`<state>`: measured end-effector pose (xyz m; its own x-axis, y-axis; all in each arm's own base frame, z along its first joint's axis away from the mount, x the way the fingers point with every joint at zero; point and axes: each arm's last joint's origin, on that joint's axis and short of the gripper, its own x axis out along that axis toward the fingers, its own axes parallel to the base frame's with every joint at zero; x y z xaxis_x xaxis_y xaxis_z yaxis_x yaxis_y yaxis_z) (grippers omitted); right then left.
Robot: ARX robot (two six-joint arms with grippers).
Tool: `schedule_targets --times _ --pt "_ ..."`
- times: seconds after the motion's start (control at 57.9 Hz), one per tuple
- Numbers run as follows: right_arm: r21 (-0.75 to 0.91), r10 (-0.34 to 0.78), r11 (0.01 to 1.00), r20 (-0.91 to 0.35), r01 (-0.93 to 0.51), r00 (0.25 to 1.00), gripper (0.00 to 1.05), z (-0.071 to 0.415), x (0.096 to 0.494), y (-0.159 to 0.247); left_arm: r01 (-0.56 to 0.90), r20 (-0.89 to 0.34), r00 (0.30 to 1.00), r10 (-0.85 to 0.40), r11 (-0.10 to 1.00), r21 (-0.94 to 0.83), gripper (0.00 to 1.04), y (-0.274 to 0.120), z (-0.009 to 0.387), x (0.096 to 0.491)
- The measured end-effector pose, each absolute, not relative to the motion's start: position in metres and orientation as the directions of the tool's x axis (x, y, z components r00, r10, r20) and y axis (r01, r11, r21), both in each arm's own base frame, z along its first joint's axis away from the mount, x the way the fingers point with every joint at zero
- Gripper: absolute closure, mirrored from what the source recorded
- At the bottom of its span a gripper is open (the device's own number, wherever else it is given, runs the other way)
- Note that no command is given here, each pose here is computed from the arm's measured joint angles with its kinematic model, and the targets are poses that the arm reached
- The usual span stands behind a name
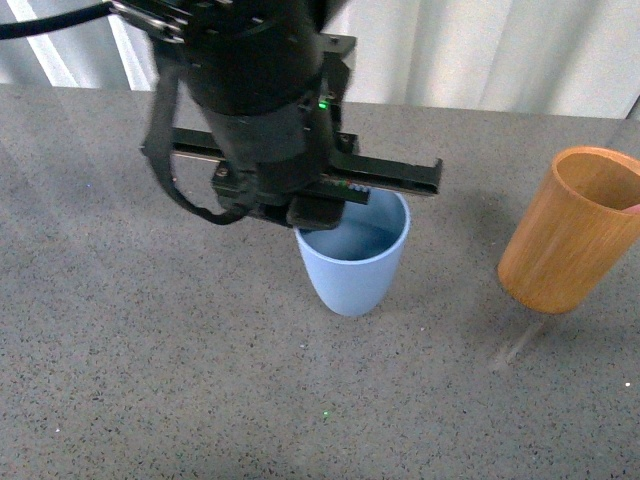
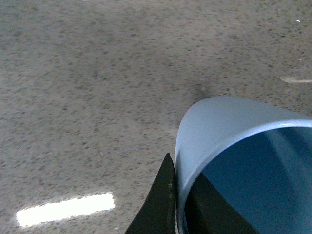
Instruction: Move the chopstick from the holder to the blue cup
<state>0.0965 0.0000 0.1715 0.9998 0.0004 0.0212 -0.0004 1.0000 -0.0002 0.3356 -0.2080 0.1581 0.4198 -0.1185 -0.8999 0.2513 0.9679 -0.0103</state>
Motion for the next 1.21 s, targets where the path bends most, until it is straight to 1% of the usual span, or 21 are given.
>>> schedule_targets --times 0.173,0.328,0.483,0.552,0.622,0.639,0.673,0.725,0.76,0.829,0.88,0.95,1.001,1.07,1.088,1.105,1.122,1.139,1.157,1.174,1.208 --pt "0.0 0.0 1.0 0.021 0.0 1.0 0.1 0.171 0.096 0.0 0.253 -0.894 0.436 -0.108 0.967 0.007 1.01 -0.234 0.154 0.343" --pt "0.0 0.0 1.0 0.021 0.0 1.0 0.1 0.171 0.096 0.0 0.248 -0.887 0.45 -0.099 0.969 0.018 1.01 -0.244 0.151 0.348" --pt "0.0 0.0 1.0 0.021 0.0 1.0 0.1 0.171 0.096 0.0 0.254 -0.894 0.439 -0.094 0.967 0.023 1.0 -0.248 0.143 0.348" --pt "0.0 0.001 1.0 0.021 -0.001 1.0 0.1 0.171 0.096 0.0 0.251 -0.896 0.435 -0.092 0.968 0.022 0.88 -0.248 0.141 0.349" --pt "0.0 0.0 1.0 0.021 0.0 1.0 0.1 0.171 0.096 0.0 0.248 -0.892 0.441 -0.098 0.969 0.016 0.79 -0.248 0.141 0.349" --pt "0.0 0.0 1.0 0.021 0.0 1.0 0.1 0.171 0.096 0.0 0.247 -0.89 0.445 -0.102 0.969 0.013 0.76 -0.248 0.142 0.35" --pt "0.0 0.001 1.0 0.021 -0.001 1.0 0.1 0.171 0.096 0.0 0.244 -0.887 0.451 -0.105 0.97 0.009 0.72 -0.248 0.143 0.35" --pt "0.0 0.0 1.0 0.021 0.0 1.0 0.1 0.171 0.096 0.0 0.238 -0.878 0.464 -0.113 0.971 0.001 0.63 -0.245 0.148 0.351" --pt "0.0 0.0 1.0 0.021 0.0 1.0 0.1 0.171 0.096 0.0 0.236 -0.874 0.472 -0.117 0.972 -0.003 0.6 -0.244 0.15 0.351" --pt "0.0 0.0 1.0 0.021 0.0 1.0 0.1 0.171 0.096 0.0 0.229 -0.858 0.495 -0.14 0.973 -0.026 0.49 -0.238 0.161 0.351" --pt "0.0 0.0 1.0 0.021 0.0 1.0 0.1 0.171 0.096 0.0 0.215 -0.827 0.538 -0.163 0.975 -0.052 0.38 -0.227 0.177 0.351" --pt "0.0 0.0 1.0 0.021 0.0 1.0 0.1 0.171 0.096 0.0 0.203 -0.785 0.586 -0.201 0.974 -0.098 0.27 -0.21 0.198 0.35" --pt "0.0 0.0 1.0 0.021 0.0 1.0 0.1 0.171 0.096 0.0 0.193 -0.722 0.654 -0.228 0.972 -0.132 0.17 -0.189 0.22 0.346" --pt "0.0 0.0 1.0 0.021 0.0 1.0 0.1 0.171 0.096 0.0 0.198 -0.631 0.727 -0.27 0.963 -0.184 0.06 -0.163 0.241 0.338" --pt "0.0 0.0 1.0 0.021 0.0 1.0 0.1 0.171 0.096 0.0 0.196 -0.588 0.764 -0.265 0.964 -0.181 0.06 -0.154 0.247 0.335" --pt "0.0 0.001 1.0 0.021 -0.001 1.0 0.1 0.171 0.096 0.0 0.175 -0.518 0.824 -0.229 0.973 -0.153 0.09 -0.145 0.253 0.33" --pt "0.0 0.0 1.0 0.021 0.0 1.0 0.1 0.171 0.096 0.0 0.121 -0.39 0.907 -0.157 0.986 -0.116 0.14 -0.128 0.26 0.324" --pt "0.0 0.001 1.0 0.021 -0.001 1.0 0.1 0.171 0.096 0.0 0.086 -0.311 0.944 -0.11 0.992 -0.089 0.18 -0.116 0.264 0.317" --pt "0.0 0.001 1.0 0.021 -0.001 1.0 0.1 0.171 0.096 0.0 0.067 -0.238 0.967 -0.086 0.994 -0.088 0.21 -0.104 0.268 0.31" --pt "0.0 0.001 1.0 0.021 -0.001 1.0 0.1 0.171 0.096 0.0 0.061 -0.207 0.975 -0.077 0.995 -0.084 0.23 -0.097 0.269 0.306" --pt "0.0 0.001 1.0 0.021 -0.001 1.0 0.1 0.171 0.096 0.0 0.056 -0.093 0.994 -0.063 0.995 -0.079 0.3 -0.071 0.272 0.286"
